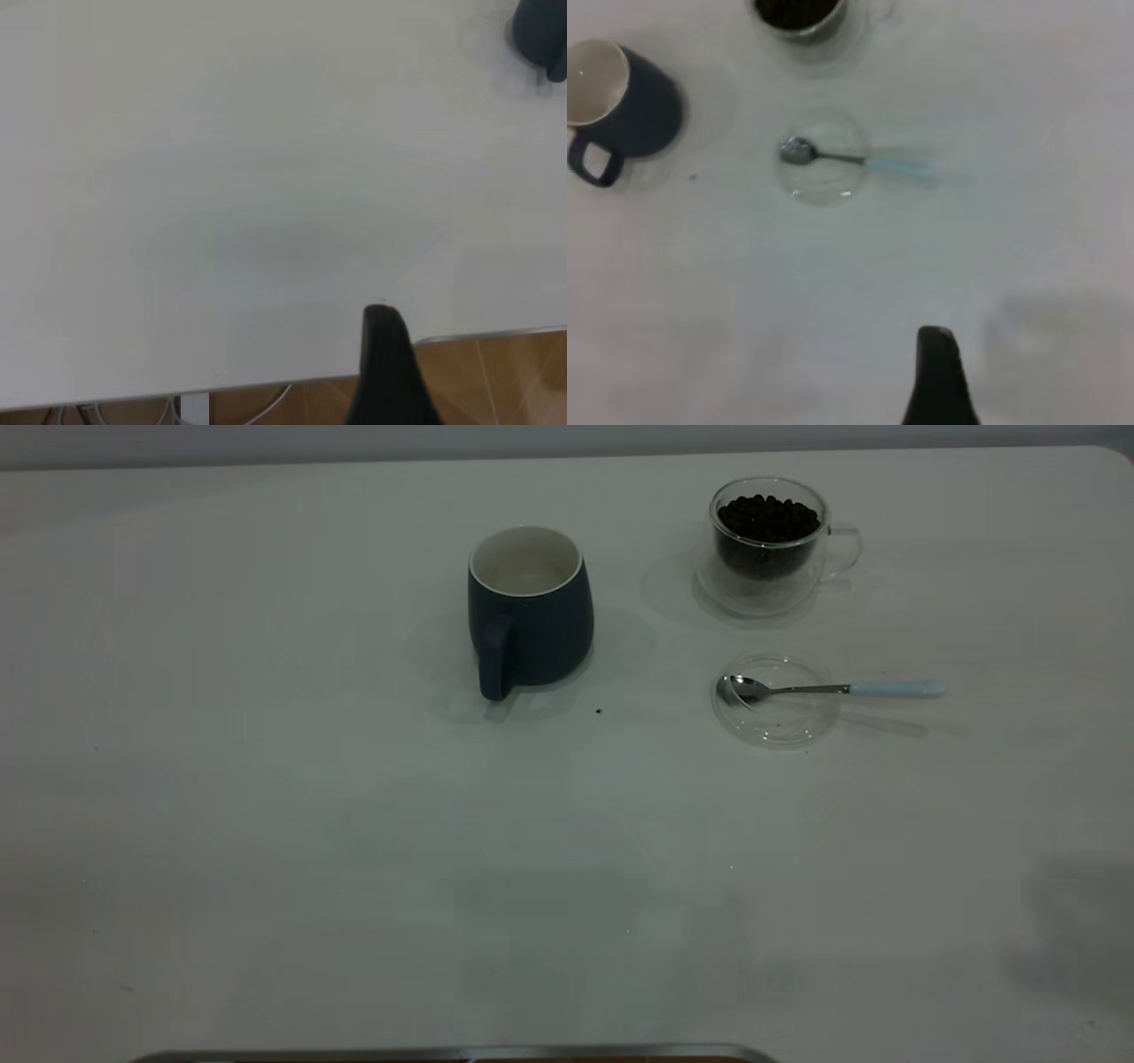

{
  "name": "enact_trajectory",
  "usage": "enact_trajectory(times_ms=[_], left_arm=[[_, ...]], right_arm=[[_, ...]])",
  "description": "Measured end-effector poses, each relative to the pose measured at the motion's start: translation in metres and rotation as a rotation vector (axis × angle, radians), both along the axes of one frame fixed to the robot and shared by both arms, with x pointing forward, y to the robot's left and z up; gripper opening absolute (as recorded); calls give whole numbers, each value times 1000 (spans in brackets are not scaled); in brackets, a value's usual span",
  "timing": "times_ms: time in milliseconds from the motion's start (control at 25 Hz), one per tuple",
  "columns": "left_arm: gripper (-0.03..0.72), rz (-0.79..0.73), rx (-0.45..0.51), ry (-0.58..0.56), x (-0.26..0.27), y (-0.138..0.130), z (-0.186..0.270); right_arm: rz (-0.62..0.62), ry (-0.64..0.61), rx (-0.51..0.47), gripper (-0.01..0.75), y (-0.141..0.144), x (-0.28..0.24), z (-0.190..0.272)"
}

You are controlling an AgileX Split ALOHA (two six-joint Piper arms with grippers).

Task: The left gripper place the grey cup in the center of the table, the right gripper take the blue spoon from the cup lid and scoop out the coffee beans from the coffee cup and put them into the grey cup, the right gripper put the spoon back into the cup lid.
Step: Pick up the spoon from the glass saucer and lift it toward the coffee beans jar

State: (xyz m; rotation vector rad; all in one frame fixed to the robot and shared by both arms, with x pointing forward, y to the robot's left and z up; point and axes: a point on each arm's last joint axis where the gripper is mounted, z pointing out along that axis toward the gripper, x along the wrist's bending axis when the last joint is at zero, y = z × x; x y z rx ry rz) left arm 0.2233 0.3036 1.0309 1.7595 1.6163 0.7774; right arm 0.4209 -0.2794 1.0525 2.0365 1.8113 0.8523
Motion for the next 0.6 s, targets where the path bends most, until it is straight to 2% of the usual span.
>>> enact_trajectory(times_ms=[200, 480, 600], left_arm=[[567, 0, 0, 1, 0, 0, 0], [567, 0, 0, 1, 0, 0, 0], [567, 0, 0, 1, 0, 0, 0]], right_arm=[[61, 44, 82, 594, 10, 44, -35], [32, 158, 232, 594, 12, 85, -94], [19, 193, 287, 639, 9, 96, -118]])
